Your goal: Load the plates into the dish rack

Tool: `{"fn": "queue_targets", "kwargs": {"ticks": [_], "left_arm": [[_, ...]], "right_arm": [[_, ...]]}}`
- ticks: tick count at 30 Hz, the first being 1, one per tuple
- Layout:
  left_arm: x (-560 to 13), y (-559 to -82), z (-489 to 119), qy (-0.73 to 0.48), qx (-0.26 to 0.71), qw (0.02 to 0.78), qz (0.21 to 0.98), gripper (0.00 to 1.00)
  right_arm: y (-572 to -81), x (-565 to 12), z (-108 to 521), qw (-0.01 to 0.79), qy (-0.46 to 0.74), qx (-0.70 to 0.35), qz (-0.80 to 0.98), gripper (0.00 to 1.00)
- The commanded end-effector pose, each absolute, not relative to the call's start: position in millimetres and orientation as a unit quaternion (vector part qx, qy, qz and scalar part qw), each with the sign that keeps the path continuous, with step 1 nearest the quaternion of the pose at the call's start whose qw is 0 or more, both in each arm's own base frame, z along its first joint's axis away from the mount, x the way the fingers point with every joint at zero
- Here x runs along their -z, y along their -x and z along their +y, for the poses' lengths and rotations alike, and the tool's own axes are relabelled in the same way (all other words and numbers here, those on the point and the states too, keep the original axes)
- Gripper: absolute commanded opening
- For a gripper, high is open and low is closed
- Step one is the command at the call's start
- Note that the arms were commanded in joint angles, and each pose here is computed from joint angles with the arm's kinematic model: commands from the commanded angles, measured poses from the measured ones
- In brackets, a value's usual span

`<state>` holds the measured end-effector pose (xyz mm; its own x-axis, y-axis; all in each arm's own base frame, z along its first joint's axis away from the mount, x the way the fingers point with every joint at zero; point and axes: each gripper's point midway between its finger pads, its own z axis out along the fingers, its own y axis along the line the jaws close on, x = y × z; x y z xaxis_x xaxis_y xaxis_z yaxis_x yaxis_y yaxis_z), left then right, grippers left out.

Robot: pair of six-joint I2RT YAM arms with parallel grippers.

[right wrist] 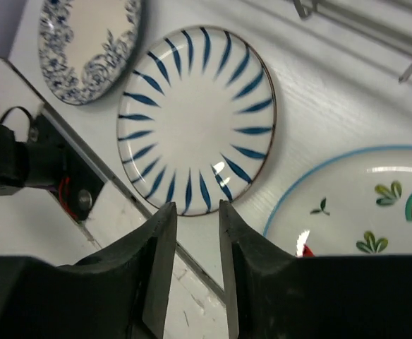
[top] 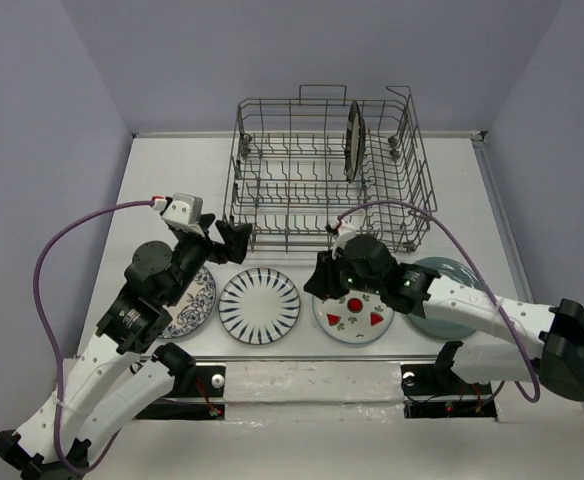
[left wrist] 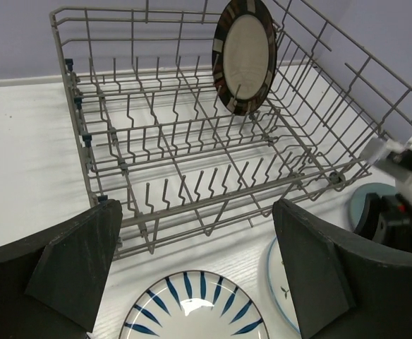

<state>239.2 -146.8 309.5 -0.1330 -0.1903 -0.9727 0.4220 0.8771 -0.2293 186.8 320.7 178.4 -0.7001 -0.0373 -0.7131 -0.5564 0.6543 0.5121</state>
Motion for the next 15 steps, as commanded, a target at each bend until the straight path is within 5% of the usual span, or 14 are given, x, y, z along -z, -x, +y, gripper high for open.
{"fn": "queue_targets", "kwargs": {"ticks": [1,4,15], "left_arm": [[-313.8,-246.2,-139.1,-0.066,0.217,0.669,0.708,0.99],[-308.3,-249.1,-140.1,-0.066,0.214,0.663,0.714,0.99],[-307.5,-250.7,-137.8,-0.063,0.21,0.664,0.715,0.99]], "right_arm": [[-170.1,-152.7,329.8,0.313,0.131,-0.396,0.853,0.4],[-169.4,-120.5,330.7,0.291,0.109,-0.364,0.878,0.47],[-174.0,-64.4,352.4,0.277,0.054,-0.313,0.907,0.41]]}}
